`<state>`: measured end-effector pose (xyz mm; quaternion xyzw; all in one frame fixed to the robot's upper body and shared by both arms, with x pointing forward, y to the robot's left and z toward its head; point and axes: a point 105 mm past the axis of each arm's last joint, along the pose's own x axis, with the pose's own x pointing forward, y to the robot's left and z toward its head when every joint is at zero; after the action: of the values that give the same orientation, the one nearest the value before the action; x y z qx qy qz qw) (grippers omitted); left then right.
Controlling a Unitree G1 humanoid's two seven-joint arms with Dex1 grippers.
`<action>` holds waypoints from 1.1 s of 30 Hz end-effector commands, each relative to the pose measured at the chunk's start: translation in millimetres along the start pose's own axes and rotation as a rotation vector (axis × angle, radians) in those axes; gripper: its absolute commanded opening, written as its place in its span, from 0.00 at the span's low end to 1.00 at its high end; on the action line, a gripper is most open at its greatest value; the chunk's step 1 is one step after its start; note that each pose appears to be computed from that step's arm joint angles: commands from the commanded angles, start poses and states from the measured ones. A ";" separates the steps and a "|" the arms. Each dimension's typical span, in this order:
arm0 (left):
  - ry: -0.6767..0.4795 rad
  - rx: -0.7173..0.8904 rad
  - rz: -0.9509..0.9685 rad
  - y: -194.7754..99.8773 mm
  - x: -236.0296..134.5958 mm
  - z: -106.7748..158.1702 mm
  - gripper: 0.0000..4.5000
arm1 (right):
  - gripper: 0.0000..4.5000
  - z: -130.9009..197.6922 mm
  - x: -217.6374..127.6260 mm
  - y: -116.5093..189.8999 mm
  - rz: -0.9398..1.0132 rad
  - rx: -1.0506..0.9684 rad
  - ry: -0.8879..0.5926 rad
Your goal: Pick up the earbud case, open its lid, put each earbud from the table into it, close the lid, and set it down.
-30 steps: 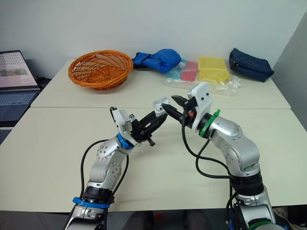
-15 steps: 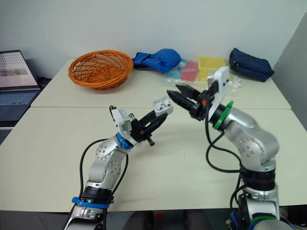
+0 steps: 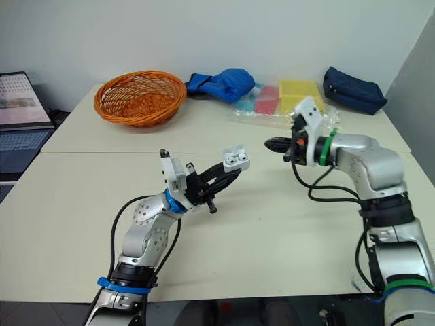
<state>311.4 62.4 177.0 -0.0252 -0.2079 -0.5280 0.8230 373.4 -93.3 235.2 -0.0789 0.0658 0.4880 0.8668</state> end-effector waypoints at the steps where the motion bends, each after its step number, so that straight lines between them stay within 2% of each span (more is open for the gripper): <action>1: -0.035 0.040 -0.033 -3.0 4.9 12.2 0.17 | 0.01 24.0 11.3 12.8 0.058 -0.059 -0.039; 10: -0.030 0.038 -0.013 -0.2 -0.2 8.1 0.17 | 0.01 33.9 12.9 52.8 0.224 -0.150 -0.003; 21: -0.043 0.023 0.015 5.5 -0.2 6.3 0.17 | 0.01 39.9 0.7 60.8 0.191 -0.225 -0.029; 25: -0.036 0.023 -0.001 4.7 0.4 4.6 0.17 | 0.01 42.2 0.8 57.1 0.131 -0.217 -0.083; 28: 0.010 -0.059 -0.022 8.8 0.6 5.6 0.17 | 0.01 62.1 -24.1 43.7 0.057 -0.279 -0.245; 31: 0.111 -0.190 -0.049 10.2 -2.3 2.6 0.17 | 0.14 61.4 -44.8 39.0 0.020 -0.301 -0.290; 33: 0.202 -0.243 -0.043 12.3 -5.7 -2.8 0.17 | 0.29 51.4 -52.7 42.5 0.031 -0.312 -0.280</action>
<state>324.4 79.5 163.0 -0.0626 -0.0705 -0.5519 0.8286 326.5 -103.2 285.3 -0.1272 -0.0986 0.4999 0.8510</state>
